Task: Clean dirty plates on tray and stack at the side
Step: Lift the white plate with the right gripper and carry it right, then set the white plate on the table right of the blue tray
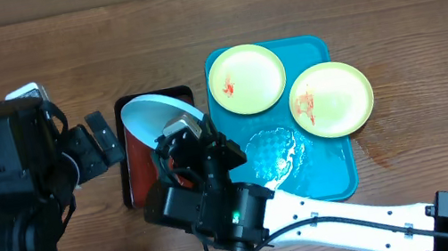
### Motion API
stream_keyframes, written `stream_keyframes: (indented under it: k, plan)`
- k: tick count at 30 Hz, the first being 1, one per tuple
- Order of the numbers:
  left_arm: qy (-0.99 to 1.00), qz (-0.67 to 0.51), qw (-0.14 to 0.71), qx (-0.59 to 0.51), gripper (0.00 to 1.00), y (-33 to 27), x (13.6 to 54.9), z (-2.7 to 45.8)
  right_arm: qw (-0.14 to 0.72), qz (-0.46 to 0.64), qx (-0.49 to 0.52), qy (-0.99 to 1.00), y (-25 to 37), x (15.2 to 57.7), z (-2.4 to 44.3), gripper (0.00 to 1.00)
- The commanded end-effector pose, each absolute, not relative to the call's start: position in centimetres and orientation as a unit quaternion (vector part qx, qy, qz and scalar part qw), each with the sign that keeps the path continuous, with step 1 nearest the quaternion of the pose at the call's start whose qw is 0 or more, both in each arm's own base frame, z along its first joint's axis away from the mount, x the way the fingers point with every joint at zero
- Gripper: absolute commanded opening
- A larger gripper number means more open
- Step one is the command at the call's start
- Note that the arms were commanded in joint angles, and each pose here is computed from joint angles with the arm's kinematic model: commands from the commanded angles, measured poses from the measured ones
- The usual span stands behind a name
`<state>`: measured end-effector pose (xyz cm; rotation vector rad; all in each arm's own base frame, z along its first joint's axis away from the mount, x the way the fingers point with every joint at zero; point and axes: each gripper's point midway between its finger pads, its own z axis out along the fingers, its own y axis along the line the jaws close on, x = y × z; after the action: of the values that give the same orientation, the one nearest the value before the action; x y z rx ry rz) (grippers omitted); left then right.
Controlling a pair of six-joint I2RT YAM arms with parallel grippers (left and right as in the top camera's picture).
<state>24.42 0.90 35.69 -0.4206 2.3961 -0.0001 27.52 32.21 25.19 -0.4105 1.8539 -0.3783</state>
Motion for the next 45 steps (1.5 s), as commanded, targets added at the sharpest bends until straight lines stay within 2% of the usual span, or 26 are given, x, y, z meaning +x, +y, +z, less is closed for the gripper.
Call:
stream_keyframes:
  k: [1, 6, 9, 12, 15, 18, 22, 27, 31, 34, 37, 44, 45]
  plan:
    - [0.924, 0.011, 0.347, -0.161, 1.0, 1.1, 24.8, 35.8, 0.545, -0.093, -0.163, 0.817, 32.6, 28.4, 25.5, 0.04]
    - [0.929, 0.014, 0.332, -0.16, 1.0, 1.1, 25.6, 35.0, 0.478, 0.013, -0.142, 0.867, 32.4, 30.5, 24.2, 0.04]
    - [0.933, 0.017, 0.324, -0.159, 1.0, 1.0, 26.1, 34.6, 0.443, 0.081, -0.107, 0.887, 30.5, 32.1, 25.9, 0.04]
    - [0.936, 0.019, 0.314, -0.159, 1.0, 1.0, 26.6, 34.0, 0.399, 0.14, -0.041, 0.905, 25.8, 34.1, 28.2, 0.04]
    - [0.941, 0.023, 0.299, -0.158, 1.0, 0.9, 27.3, 33.2, 0.335, 0.182, 0.081, 0.921, 15.9, 36.1, 29.8, 0.04]
    - [0.945, 0.026, 0.287, -0.158, 1.0, 0.9, 27.9, 32.6, 0.294, 0.178, 0.196, 0.918, 6.8, 36.5, 28.8, 0.04]
    - [0.95, 0.031, 0.269, -0.157, 1.0, 0.8, 28.7, 31.6, 0.238, 0.128, 0.357, 0.894, -5.3, 34.7, 25.3, 0.04]
    - [0.95, 0.029, 0.268, -0.158, 1.0, 0.6, 30.4, 30.9, 0.162, 0.09, 0.477, 0.859, -13.9, 31.1, 19.4, 0.04]
    - [0.957, 0.011, 0.247, -0.151, 1.0, -0.2, 30.6, 30.0, 0.115, 0.069, 0.525, 0.84, -16.3, 28.3, 14.5, 0.04]
    - [0.963, -0.013, 0.226, -0.145, 1.0, -1.1, 30.0, 29.5, 0.091, 0.012, 0.547, 0.832, -17.7, 25.9, 10.5, 0.04]
    - [0.965, -0.027, 0.218, -0.141, 1.0, -1.6, 29.4, 29.5, 0.068, -0.01, 0.571, 0.818, -17.4, 24.0, 7.0, 0.04]
    - [0.963, -0.029, 0.227, -0.14, 1.0, -1.5, 28.3, 30.3, 0.053, -0.011, 0.569, 0.821, -15.6, 23.0, 3.7, 0.04]
    - [0.962, -0.03, 0.232, -0.14, 1.0, -1.5, 28.2, 30.5, 0.05, -0.011, 0.565, 0.823, -15.3, 22.9, 3.7, 0.07]
